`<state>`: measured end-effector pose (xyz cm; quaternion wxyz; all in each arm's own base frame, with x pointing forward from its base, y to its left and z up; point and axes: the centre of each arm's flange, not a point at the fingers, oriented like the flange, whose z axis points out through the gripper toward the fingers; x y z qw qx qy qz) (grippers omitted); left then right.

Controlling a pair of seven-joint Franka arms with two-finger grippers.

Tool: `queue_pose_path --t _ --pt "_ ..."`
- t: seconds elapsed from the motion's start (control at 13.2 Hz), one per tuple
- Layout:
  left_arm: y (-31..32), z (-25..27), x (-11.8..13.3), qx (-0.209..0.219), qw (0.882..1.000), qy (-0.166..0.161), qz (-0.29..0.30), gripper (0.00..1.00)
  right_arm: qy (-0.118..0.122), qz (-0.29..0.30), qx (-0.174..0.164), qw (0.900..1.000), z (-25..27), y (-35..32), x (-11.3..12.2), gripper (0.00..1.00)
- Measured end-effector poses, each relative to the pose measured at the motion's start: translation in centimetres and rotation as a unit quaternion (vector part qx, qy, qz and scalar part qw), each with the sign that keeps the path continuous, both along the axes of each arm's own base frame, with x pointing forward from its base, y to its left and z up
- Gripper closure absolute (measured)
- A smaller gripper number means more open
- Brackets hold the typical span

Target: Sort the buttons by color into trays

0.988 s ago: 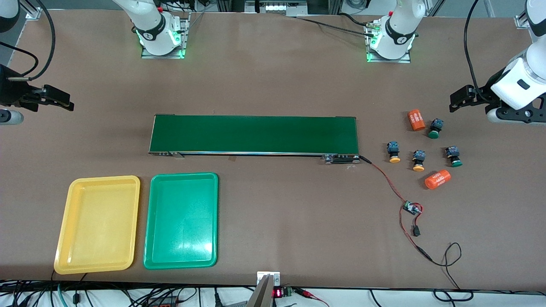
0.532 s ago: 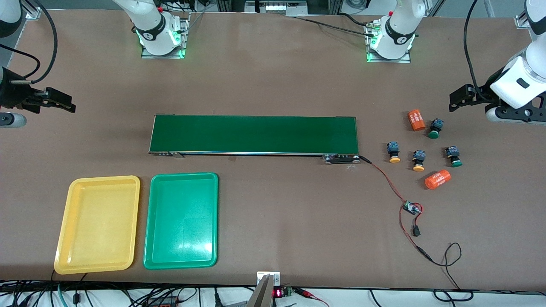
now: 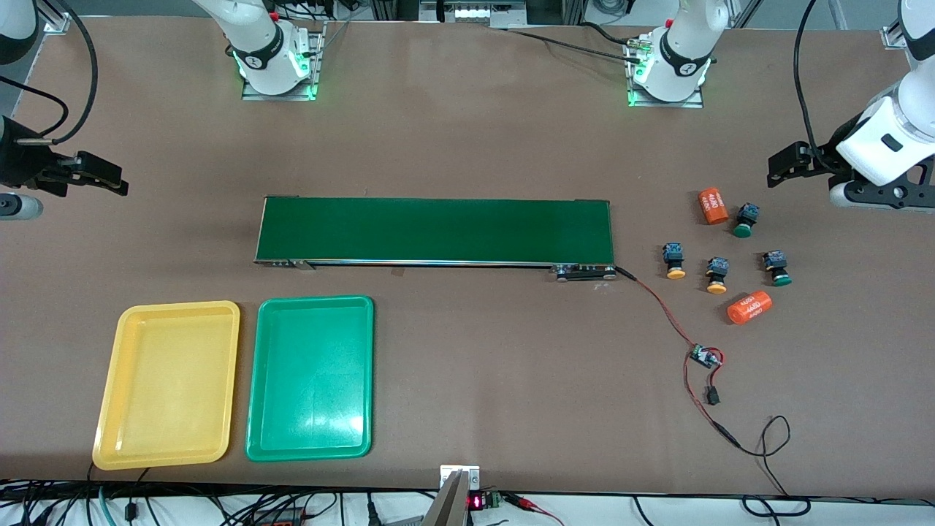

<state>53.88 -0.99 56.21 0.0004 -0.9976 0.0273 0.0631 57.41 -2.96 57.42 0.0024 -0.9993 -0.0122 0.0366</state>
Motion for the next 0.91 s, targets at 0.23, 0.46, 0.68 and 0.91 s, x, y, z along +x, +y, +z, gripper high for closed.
queue_pose_path --t 0.23,0.46,0.68,0.91 --pt "0.2 -2.0 0.4 -0.002 1.000 0.031 0.001 0.00 -0.018 0.000 -0.001 1.000 0.2 0.0 0.4 0.00" --pt "2.4 -5.4 3.3 -0.009 0.999 0.054 -0.001 0.00 -0.029 0.000 -0.002 1.000 0.3 0.0 0.8 0.00" --pt "4.4 -9.6 7.2 0.015 0.997 0.043 -0.055 0.00 -0.035 0.000 -0.002 0.999 0.0 0.0 0.9 0.00" --pt "5.6 -15.3 10.2 0.006 0.986 0.026 -0.166 0.00 -0.036 0.001 -0.002 0.999 -0.2 0.1 0.9 0.00"
